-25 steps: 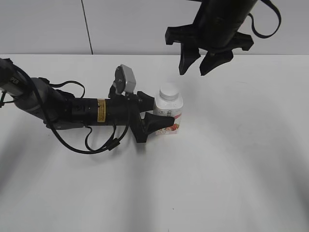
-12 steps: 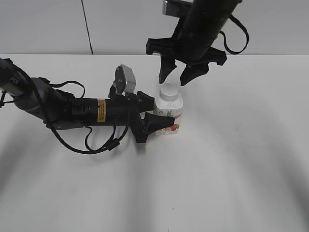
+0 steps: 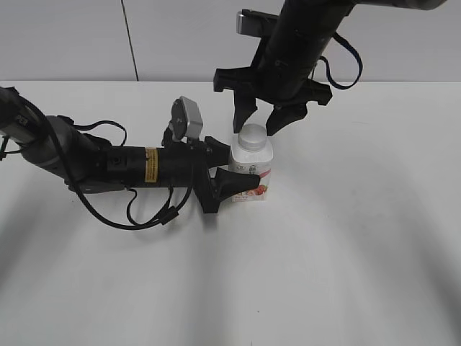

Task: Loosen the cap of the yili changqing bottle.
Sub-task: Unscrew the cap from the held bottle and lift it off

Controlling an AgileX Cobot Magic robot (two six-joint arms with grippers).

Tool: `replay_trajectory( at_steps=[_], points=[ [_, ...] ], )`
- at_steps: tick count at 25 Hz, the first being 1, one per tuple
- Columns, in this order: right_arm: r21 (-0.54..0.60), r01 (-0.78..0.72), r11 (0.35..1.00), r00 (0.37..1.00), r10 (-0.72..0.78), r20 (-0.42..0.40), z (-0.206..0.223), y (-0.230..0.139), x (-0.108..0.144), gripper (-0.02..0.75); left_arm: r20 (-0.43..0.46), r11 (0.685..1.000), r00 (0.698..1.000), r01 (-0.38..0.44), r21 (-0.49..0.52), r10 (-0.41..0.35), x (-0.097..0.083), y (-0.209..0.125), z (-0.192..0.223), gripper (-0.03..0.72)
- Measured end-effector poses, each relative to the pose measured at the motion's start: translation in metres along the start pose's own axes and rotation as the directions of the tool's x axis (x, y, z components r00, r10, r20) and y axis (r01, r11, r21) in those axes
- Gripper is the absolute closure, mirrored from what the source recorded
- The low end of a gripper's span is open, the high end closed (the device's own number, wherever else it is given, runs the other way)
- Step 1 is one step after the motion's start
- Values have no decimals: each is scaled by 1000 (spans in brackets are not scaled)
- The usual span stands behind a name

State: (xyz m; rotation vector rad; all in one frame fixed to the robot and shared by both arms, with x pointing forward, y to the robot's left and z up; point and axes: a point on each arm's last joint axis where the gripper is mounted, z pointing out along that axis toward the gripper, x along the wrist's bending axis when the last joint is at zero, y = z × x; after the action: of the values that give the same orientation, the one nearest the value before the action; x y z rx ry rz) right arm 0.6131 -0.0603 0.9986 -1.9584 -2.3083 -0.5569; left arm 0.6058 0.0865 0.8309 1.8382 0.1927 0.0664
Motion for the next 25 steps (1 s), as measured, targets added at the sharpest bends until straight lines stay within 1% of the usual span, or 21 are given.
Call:
replay_trajectory(
  at_steps=[7,14,18,25],
  points=[
    [35,-5,999,1000,5,13,9,-2,-2,297,0,1000,1000,-1,0,1,0,0,0,267],
    [43,-4,999,1000,4,14,9,-3,-2,297,0,1000,1000,-1,0,1,0,0,0,267],
    [46,-4,999,1000,4,14,9,-3,-2,342,0,1000,1000,-1,0,1,0,0,0,267],
    [48,10,999,1000,-10,14,9,-3,-2,342,1,1000,1000,-2,1,2,0,0,0,267]
  ],
)
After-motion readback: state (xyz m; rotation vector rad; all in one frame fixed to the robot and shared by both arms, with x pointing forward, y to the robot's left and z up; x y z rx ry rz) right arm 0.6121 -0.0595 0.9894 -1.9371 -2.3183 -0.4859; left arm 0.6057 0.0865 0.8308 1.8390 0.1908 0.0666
